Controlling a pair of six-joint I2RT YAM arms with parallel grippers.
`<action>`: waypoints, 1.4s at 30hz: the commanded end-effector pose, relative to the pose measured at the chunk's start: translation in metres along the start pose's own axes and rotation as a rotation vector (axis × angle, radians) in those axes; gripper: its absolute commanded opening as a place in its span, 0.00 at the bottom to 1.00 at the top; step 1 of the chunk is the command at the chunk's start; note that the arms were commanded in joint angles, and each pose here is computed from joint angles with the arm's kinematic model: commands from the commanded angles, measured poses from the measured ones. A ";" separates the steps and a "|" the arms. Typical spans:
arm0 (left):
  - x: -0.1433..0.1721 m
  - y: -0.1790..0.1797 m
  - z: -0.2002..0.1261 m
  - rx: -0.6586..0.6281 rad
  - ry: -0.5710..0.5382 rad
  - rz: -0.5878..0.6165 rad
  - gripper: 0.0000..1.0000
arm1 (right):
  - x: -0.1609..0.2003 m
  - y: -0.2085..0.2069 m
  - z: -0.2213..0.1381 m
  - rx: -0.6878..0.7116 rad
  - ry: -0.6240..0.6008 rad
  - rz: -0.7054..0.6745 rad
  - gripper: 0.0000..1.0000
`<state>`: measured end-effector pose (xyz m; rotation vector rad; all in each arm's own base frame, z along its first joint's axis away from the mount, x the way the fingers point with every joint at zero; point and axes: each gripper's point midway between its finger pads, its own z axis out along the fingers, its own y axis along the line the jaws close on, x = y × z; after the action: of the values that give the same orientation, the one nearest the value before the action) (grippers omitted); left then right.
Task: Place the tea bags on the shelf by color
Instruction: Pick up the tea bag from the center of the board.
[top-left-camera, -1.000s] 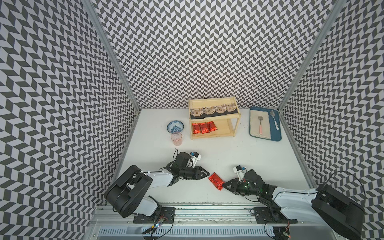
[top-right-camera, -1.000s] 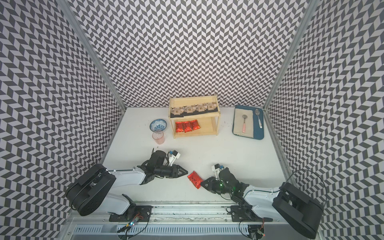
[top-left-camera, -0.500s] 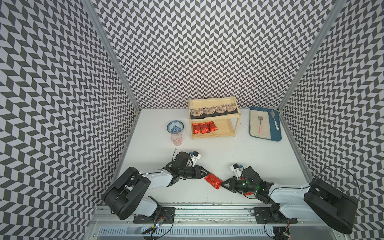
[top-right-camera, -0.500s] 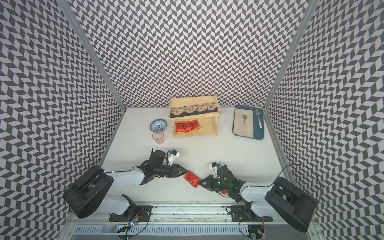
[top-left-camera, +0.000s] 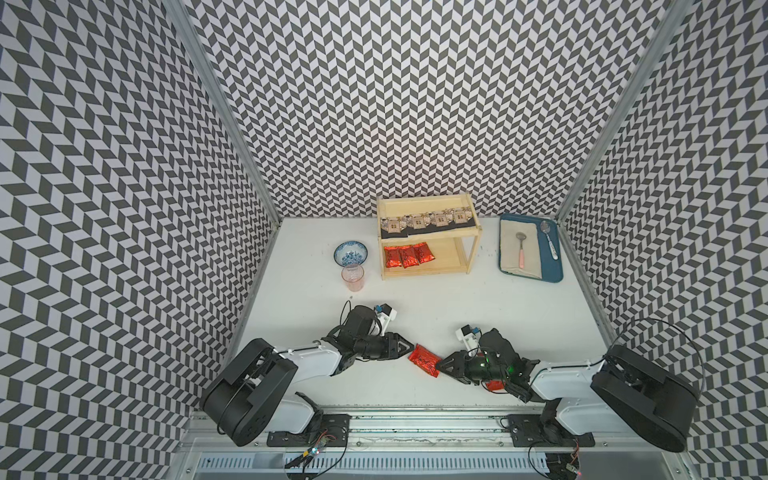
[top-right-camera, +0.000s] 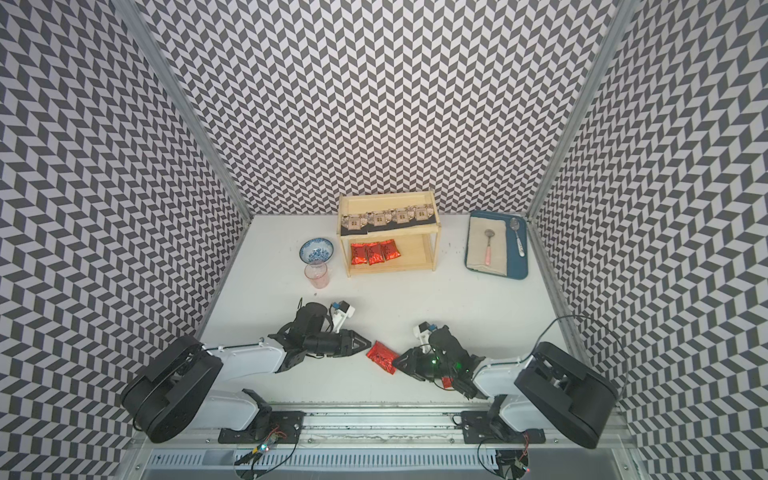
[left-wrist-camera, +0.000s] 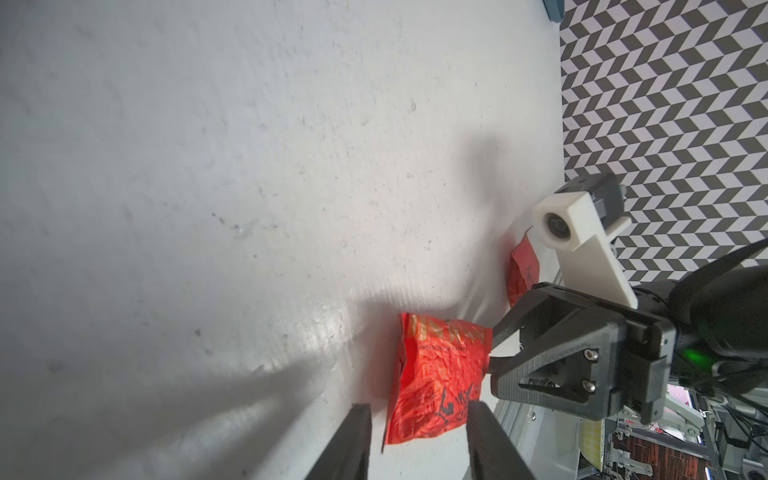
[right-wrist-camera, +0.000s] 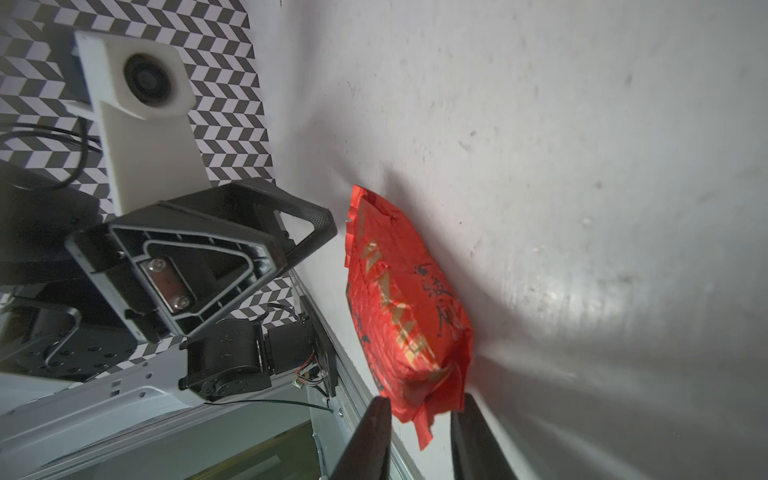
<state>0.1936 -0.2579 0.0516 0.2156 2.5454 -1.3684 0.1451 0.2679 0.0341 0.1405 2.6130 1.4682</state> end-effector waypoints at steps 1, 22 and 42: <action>0.003 0.006 0.001 -0.009 0.008 0.003 0.42 | -0.009 0.018 0.002 -0.056 -0.015 -0.037 0.29; -0.003 0.002 -0.001 -0.014 -0.004 0.021 0.42 | -0.018 0.013 0.005 -0.021 -0.029 -0.013 0.00; -0.095 -0.022 -0.083 -0.132 -0.278 0.028 0.46 | -0.129 0.081 -0.068 -0.208 -0.485 0.036 0.00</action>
<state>0.2676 -0.2086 0.1427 0.0254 2.3303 -1.1807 0.2387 0.2420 0.1240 0.3872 2.2098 1.4767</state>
